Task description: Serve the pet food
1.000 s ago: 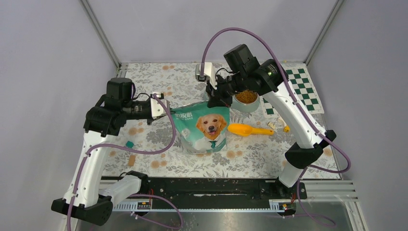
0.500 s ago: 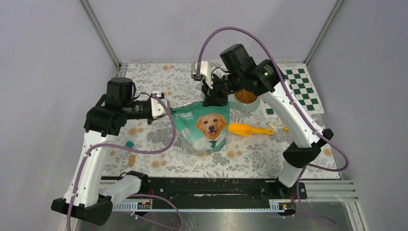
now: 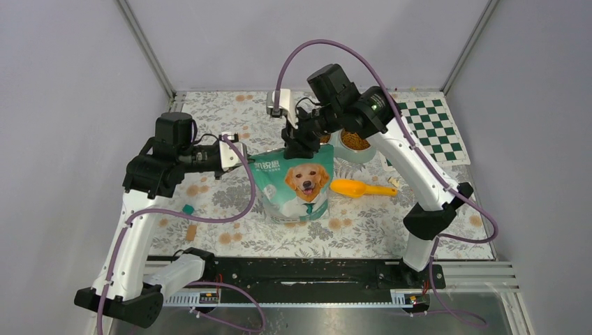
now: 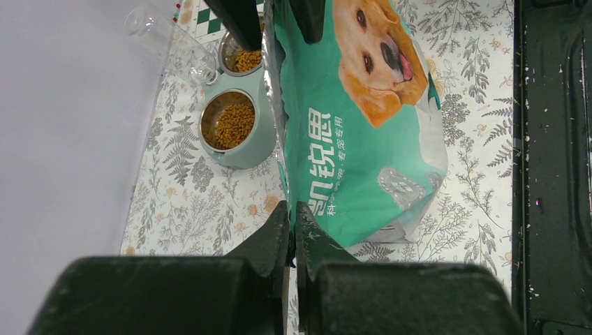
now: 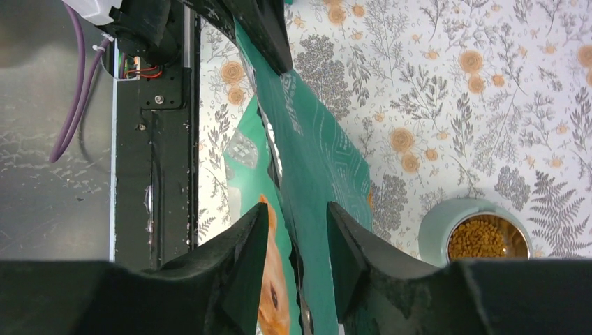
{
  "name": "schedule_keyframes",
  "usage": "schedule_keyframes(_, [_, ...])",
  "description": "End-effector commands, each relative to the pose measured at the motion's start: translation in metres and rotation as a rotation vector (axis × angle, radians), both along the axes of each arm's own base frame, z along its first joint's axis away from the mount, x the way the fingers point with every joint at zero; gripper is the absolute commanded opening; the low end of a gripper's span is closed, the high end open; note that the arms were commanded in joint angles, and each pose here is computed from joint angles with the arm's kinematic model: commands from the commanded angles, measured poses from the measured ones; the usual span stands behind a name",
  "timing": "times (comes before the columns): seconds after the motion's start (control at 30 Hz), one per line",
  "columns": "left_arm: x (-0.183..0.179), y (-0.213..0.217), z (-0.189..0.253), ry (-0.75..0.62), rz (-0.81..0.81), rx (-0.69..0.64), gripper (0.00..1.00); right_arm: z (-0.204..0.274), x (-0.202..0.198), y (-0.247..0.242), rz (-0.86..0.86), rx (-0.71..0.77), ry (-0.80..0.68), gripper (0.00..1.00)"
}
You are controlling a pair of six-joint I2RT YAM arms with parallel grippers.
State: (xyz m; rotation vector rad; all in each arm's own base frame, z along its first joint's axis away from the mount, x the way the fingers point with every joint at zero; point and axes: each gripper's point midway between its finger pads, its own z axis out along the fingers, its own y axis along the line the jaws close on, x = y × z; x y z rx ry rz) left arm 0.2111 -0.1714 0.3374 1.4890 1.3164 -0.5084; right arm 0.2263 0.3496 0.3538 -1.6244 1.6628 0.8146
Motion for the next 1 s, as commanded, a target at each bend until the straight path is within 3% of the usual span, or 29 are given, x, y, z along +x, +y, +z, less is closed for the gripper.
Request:
schedule_keyframes(0.0, [0.005, -0.005, 0.034, -0.166, -0.024, -0.056, 0.00, 0.012, -0.003, 0.020, 0.035, 0.059, -0.031, 0.45])
schedule_keyframes(0.13, [0.004, -0.005, 0.035, -0.170, -0.020, -0.059, 0.00, 0.009, -0.002, 0.030, 0.047, 0.060, -0.025, 0.40])
schedule_keyframes(0.23, [0.004, -0.005, 0.035, -0.171, -0.018, -0.060, 0.00, 0.009, -0.002, 0.034, 0.051, 0.066, -0.011, 0.00])
schedule_keyframes(0.4, [0.003, -0.004, 0.036, -0.176, -0.014, -0.058, 0.00, 0.017, -0.002, 0.030, 0.037, 0.076, -0.035, 0.00])
schedule_keyframes(0.43, [0.004, -0.004, 0.035, -0.175, -0.013, -0.059, 0.00, 0.020, -0.002, 0.028, 0.029, 0.076, -0.044, 0.02])
schedule_keyframes(0.5, [0.003, -0.005, 0.035, -0.175, -0.014, -0.062, 0.00, 0.024, 0.000, 0.024, 0.010, 0.074, -0.064, 0.28])
schedule_keyframes(0.6, [0.003, -0.005, 0.036, -0.173, -0.011, -0.069, 0.02, 0.027, 0.000, 0.015, -0.014, 0.066, -0.088, 0.48])
schedule_keyframes(0.8, [0.002, -0.007, 0.039, -0.172, -0.010, -0.087, 0.17, 0.023, -0.001, -0.008, -0.064, 0.019, -0.130, 0.56])
schedule_keyframes(0.97, [0.005, -0.012, 0.055, -0.182, -0.006, -0.122, 0.39, 0.024, 0.002, -0.019, -0.144, 0.008, -0.106, 0.56])
